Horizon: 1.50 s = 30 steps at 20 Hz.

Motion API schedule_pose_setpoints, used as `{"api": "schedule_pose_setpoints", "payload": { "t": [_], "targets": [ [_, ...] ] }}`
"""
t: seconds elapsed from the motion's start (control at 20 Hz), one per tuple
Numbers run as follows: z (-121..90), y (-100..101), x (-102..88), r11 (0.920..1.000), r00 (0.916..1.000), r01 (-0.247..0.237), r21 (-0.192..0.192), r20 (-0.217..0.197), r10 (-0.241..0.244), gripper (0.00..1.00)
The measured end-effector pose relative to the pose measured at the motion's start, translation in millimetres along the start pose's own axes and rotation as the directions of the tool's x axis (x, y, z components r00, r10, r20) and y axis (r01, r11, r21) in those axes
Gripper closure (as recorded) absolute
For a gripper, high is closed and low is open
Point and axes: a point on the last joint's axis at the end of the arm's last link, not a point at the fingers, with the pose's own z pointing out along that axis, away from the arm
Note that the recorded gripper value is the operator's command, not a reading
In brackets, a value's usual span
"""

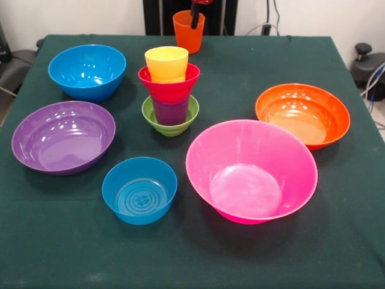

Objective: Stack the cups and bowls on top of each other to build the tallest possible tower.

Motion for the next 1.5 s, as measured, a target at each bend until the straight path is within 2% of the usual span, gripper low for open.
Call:
{"api": "schedule_pose_setpoints", "payload": {
  "t": [0.25,0.6,0.9,1.2,1.5],
  "targets": [
    [3,-2,5.3,0.9999,1.0000,0.008,0.010,0.001,-0.008,0.00],
    [15,-15,25.2,0.9975,0.9988,0.049,0.052,0.000,-0.049,0.00],
    [26,-22,22.8,0.9968,0.9990,0.044,0.067,0.003,-0.044,0.00],
    [34,-20,-2.0,0.9989,0.9999,-0.011,0.045,0.008,0.010,0.00],
    [38,-25,-36.7,0.9962,0.9975,-0.069,0.052,-0.007,0.070,0.00]
  ]
}}
